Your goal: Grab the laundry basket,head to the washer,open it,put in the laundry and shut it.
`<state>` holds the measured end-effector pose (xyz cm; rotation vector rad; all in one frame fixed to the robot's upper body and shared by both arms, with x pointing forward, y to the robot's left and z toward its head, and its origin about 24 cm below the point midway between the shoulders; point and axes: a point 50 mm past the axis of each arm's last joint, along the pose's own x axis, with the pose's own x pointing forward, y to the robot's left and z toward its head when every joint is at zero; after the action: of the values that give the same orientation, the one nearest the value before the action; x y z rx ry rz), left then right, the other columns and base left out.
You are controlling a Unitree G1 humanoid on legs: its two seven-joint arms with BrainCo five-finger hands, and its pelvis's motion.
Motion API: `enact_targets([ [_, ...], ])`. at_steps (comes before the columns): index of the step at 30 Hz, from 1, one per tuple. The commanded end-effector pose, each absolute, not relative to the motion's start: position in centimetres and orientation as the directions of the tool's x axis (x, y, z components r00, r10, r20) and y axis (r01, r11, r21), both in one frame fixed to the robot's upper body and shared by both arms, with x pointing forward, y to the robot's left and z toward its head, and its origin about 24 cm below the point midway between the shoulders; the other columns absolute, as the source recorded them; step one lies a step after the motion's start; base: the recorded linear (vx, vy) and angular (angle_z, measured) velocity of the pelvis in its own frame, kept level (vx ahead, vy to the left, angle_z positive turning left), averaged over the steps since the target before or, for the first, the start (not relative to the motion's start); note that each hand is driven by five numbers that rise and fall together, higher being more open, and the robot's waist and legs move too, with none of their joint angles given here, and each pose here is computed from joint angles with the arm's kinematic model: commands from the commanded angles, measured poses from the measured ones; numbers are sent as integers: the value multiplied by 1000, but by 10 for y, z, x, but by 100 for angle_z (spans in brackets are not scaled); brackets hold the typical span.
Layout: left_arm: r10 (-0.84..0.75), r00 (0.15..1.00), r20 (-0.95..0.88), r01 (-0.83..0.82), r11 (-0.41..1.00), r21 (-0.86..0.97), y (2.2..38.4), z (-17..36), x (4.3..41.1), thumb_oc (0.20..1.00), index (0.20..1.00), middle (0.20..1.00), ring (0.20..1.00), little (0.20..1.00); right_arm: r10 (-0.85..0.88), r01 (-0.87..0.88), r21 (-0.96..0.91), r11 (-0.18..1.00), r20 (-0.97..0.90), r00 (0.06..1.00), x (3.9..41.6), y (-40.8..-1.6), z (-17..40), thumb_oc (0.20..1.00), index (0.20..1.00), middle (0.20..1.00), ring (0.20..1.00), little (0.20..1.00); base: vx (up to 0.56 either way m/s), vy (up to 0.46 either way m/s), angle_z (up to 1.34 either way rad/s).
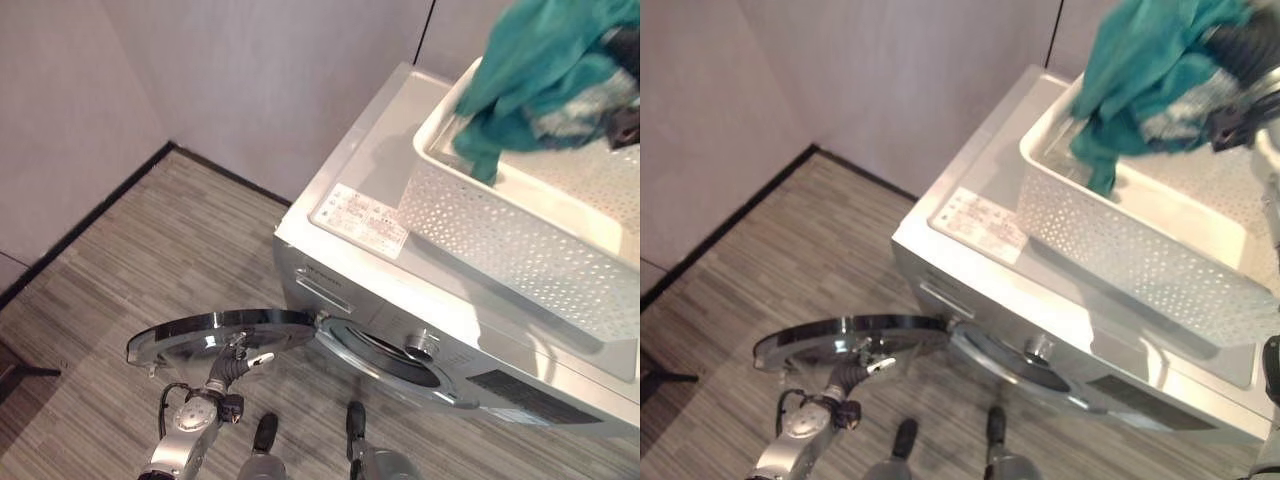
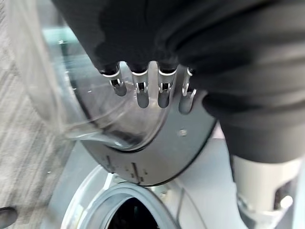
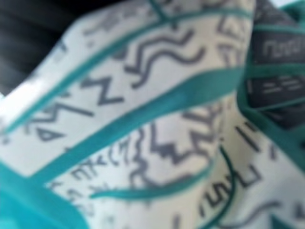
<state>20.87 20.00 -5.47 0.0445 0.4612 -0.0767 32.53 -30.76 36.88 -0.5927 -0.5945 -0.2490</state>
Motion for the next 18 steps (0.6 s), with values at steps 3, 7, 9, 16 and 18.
enact_targets([
  [3,-88,918,-387,115,992,47,194,-44,219,1000,1000,1000,1000,1000,-170,550,-249,797,781,601,296,-318,412,200,200,200,200,200,9,68,-5],
  [7,-73,922,-380,101,993,56,192,-43,221,1000,1000,1000,1000,1000,-253,667,-205,717,815,522,284,-331,413,200,200,200,200,200,8,109,-7],
  [9,-72,926,-371,104,992,69,190,-42,222,1000,1000,1000,1000,1000,-303,724,-173,667,825,476,277,-342,408,200,200,200,200,200,-13,125,-21],
  [16,-47,928,-369,85,993,86,192,-43,221,1000,1000,1000,1000,1000,-418,853,-173,492,812,406,255,-377,386,200,200,200,200,200,-25,119,-25],
  [18,-40,927,-372,80,992,94,195,-44,221,1000,1000,1000,1000,1000,-466,874,-154,461,796,386,246,-391,380,200,200,200,200,200,-58,160,-17],
])
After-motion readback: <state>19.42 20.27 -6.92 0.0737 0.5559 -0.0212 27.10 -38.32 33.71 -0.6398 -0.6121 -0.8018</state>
